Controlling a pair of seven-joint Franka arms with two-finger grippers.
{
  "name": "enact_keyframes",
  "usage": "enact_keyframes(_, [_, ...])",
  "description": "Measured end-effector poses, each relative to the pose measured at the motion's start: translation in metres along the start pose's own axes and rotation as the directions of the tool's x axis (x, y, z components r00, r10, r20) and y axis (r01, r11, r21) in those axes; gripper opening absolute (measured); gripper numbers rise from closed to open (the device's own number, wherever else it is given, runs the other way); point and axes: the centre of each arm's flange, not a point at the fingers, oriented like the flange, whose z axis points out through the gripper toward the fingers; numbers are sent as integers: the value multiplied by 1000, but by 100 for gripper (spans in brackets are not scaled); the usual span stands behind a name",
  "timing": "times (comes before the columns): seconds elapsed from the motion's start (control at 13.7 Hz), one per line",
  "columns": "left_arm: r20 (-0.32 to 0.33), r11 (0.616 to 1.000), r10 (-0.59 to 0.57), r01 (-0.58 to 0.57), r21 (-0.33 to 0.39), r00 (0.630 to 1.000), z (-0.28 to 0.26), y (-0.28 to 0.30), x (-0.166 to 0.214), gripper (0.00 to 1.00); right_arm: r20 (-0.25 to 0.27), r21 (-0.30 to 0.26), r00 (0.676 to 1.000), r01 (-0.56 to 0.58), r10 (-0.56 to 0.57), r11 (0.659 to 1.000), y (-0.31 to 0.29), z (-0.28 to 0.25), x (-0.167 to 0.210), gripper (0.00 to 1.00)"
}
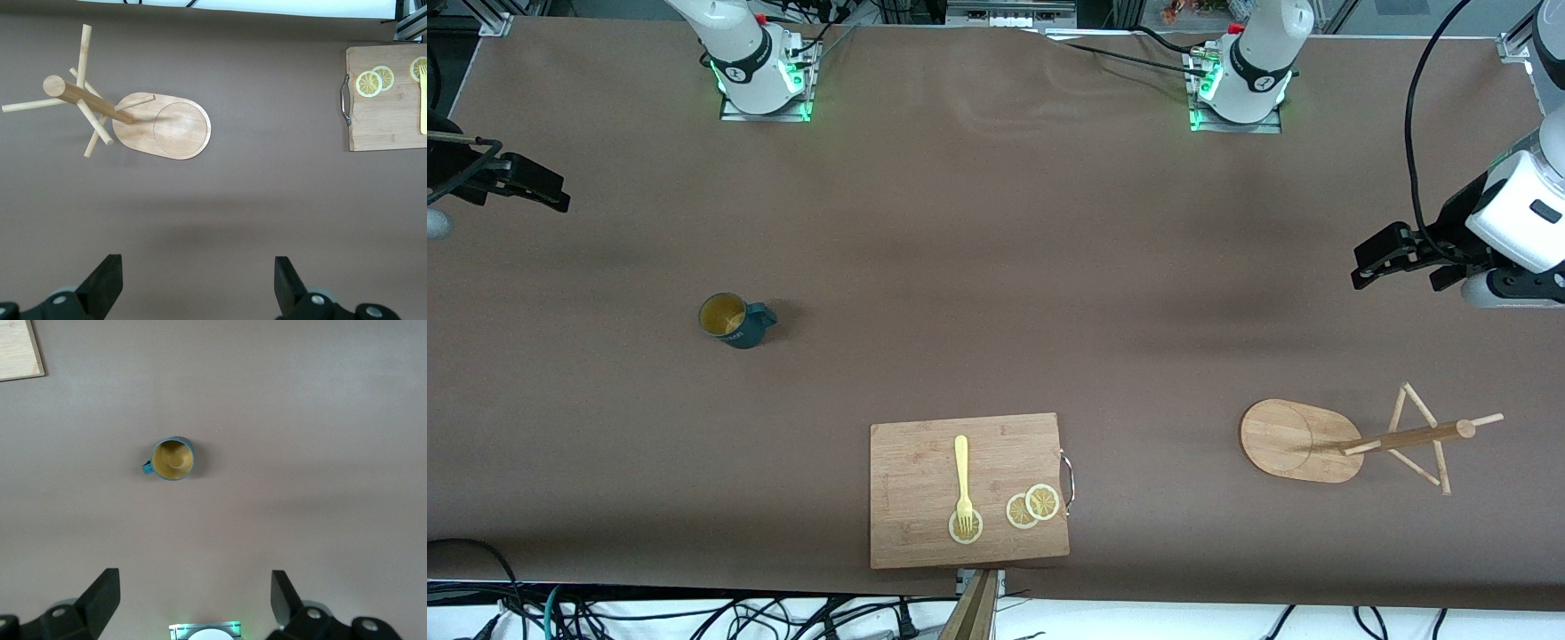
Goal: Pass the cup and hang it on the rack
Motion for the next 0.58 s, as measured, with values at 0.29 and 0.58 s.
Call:
enact_keyframes(0.29, [0, 1000, 0, 0, 0, 1000, 0, 0, 0, 100, -1, 1, 1000, -6, 6, 1000, 3, 0, 1, 100])
enact_keyframes(0.58, [0, 1000, -1, 1, 0, 1000, 0, 0, 0, 100, -2, 1, 1000, -9, 9, 1000, 5, 0, 1, 100])
